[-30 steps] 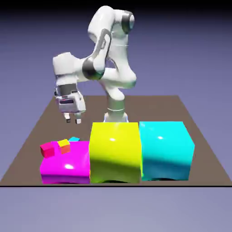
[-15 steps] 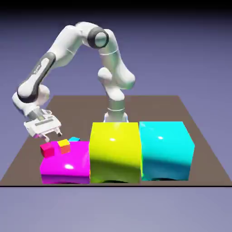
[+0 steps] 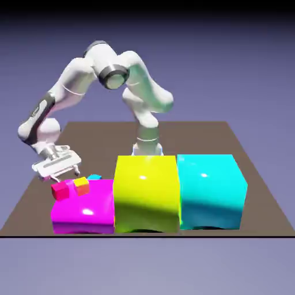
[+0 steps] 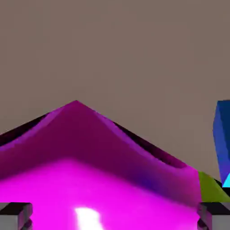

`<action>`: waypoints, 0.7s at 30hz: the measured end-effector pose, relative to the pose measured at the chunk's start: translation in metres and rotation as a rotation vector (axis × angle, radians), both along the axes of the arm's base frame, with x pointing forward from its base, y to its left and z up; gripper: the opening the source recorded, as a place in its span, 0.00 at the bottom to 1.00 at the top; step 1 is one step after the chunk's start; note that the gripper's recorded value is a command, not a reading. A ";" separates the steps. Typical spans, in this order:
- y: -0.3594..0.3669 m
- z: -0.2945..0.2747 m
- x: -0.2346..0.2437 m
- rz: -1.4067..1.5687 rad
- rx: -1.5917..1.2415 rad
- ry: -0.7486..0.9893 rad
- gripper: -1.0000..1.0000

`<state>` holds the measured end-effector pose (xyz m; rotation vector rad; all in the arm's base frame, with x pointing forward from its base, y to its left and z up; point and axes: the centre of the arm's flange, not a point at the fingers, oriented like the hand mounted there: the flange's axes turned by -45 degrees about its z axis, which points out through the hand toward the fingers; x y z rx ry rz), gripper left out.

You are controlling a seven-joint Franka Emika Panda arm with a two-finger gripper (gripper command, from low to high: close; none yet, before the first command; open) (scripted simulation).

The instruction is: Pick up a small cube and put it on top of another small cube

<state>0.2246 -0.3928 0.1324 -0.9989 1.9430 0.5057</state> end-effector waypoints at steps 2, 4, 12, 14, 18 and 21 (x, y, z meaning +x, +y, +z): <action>0.010 0.003 -0.006 0.034 -0.034 0.033 0.50; 0.019 0.007 -0.011 0.069 -0.068 0.063 0.50; 0.055 0.020 -0.024 0.225 -0.180 0.140 0.50; 0.069 -0.005 -0.016 0.226 -0.182 0.138 0.50; 0.087 -0.036 -0.011 0.226 -0.181 0.140 0.00; 0.071 -0.010 -0.015 0.225 -0.182 0.137 0.00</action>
